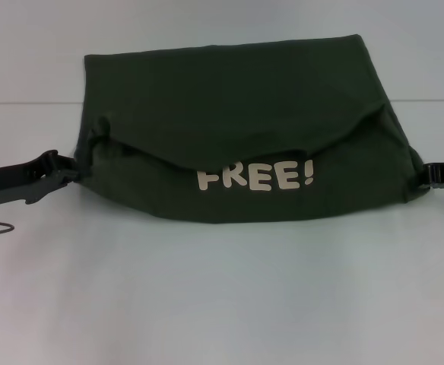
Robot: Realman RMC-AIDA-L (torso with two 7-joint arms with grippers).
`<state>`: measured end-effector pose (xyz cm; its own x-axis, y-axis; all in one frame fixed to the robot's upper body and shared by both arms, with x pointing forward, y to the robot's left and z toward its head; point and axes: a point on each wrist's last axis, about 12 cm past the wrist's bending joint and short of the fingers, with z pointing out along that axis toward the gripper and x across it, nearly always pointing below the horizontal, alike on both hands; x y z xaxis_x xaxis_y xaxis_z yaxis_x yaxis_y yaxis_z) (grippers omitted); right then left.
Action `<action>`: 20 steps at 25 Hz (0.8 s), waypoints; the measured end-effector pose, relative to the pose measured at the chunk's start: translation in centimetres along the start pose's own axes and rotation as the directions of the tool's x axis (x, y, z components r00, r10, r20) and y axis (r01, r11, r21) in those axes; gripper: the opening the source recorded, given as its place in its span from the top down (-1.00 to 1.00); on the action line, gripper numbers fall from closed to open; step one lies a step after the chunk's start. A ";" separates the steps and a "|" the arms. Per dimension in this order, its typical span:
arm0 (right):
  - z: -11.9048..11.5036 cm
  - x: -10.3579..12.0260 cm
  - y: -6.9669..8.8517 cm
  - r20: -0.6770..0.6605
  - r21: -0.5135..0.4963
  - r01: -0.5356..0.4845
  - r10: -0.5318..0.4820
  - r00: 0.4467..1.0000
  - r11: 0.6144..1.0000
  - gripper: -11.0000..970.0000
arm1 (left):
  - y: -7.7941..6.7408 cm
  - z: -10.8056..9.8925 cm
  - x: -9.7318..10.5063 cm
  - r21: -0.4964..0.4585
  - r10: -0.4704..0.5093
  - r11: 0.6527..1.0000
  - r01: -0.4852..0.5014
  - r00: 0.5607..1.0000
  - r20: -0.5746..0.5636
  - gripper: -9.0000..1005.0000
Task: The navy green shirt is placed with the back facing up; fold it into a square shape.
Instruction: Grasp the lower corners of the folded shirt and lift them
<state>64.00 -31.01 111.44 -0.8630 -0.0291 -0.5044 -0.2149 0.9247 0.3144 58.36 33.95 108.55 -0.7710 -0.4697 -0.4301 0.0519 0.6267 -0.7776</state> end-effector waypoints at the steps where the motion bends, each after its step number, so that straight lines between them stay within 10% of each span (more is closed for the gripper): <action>1: -0.1 0.0 0.0 0.001 0.000 -0.001 0.001 1.000 1.000 0.53 | 0.0 0.0 0.0 -0.001 0.002 1.000 -0.002 1.000 -0.001 0.98; 20: -6.3 4.2 -0.2 -0.187 -0.175 -0.013 -0.020 0.982 0.984 0.93 | -1.3 -4.1 0.9 0.075 0.134 0.991 -0.115 0.923 -0.359 0.98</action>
<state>57.54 -33.67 114.32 -0.9288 -0.1180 -0.3514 -0.2803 0.8440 0.4573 54.98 35.25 111.04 -0.9331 -0.1260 -0.3368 0.1876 0.6284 -0.7549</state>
